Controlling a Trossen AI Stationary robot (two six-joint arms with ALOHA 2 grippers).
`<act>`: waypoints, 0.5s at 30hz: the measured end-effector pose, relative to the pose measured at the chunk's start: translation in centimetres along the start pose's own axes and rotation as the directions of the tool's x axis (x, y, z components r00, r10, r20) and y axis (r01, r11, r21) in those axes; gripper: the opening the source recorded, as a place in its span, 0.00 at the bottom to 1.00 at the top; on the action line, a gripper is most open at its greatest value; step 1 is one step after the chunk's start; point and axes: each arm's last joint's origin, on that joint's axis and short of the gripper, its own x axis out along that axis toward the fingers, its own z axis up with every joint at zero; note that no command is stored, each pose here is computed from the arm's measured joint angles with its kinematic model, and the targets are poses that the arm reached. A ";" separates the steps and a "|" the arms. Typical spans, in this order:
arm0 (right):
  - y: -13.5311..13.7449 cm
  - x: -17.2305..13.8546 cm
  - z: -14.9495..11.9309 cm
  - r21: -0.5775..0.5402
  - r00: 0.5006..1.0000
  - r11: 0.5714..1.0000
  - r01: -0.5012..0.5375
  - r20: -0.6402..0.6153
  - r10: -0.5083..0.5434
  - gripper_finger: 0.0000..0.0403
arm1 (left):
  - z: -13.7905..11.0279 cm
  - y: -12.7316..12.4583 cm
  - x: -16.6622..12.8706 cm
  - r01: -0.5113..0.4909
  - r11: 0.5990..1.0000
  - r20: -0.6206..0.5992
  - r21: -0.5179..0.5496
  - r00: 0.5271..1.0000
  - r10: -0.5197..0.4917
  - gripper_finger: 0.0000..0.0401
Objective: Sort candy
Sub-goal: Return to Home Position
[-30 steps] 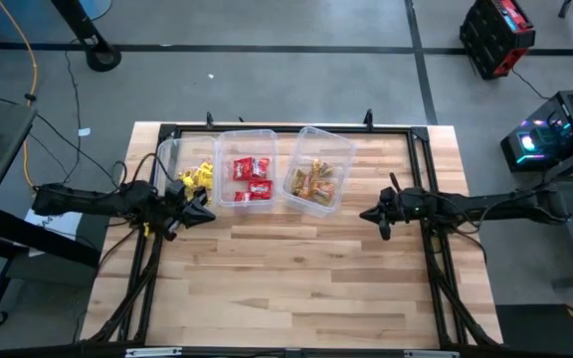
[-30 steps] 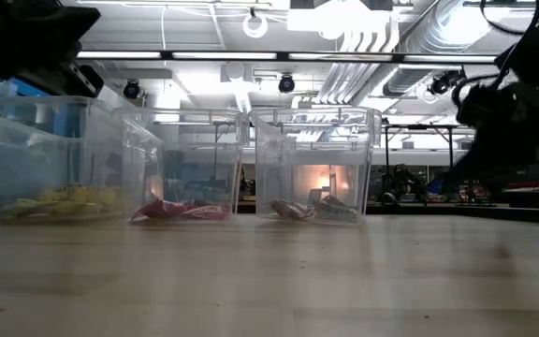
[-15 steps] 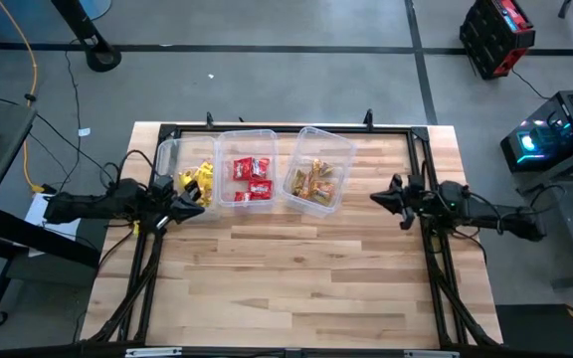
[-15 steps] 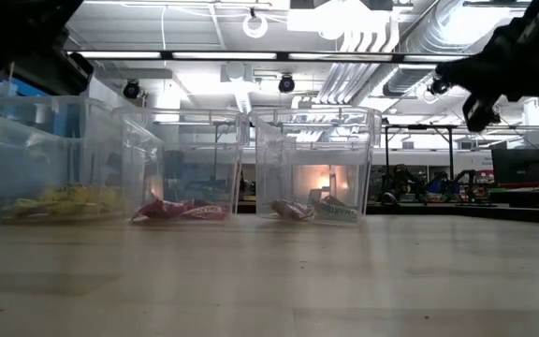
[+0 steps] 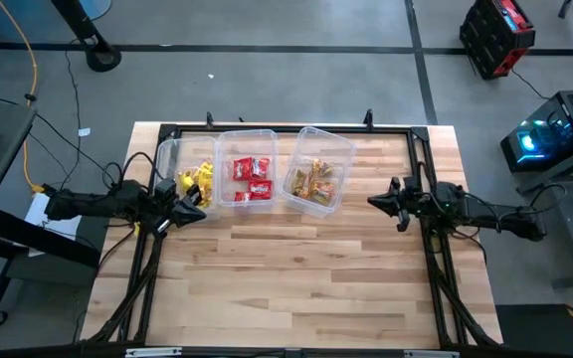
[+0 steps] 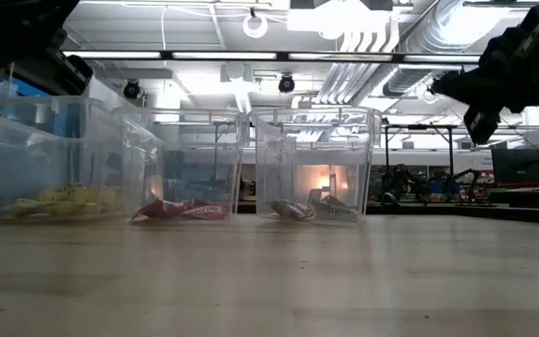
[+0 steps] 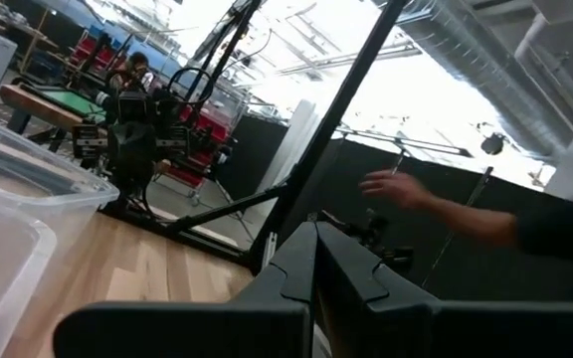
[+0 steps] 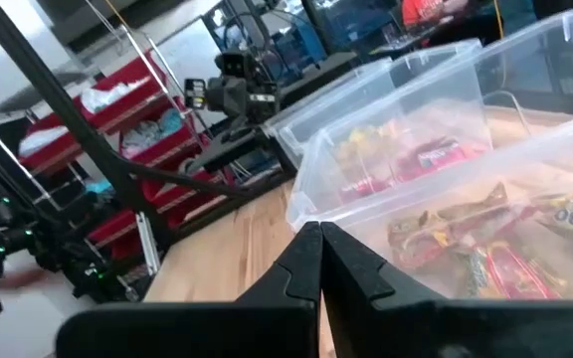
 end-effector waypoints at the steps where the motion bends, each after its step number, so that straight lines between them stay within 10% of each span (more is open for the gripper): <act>1: 0.0 0.0 0.0 0.000 1.000 1.000 0.004 -0.002 -0.004 0.00 | 0.0 0.0 0.0 -0.001 1.000 -0.001 0.000 1.000 0.001 0.00; 15: -0.1 0.1 -0.1 -0.001 1.000 1.000 0.010 -0.011 -0.010 0.00 | -0.1 0.1 0.0 -0.007 1.000 -0.009 -0.002 1.000 0.007 0.00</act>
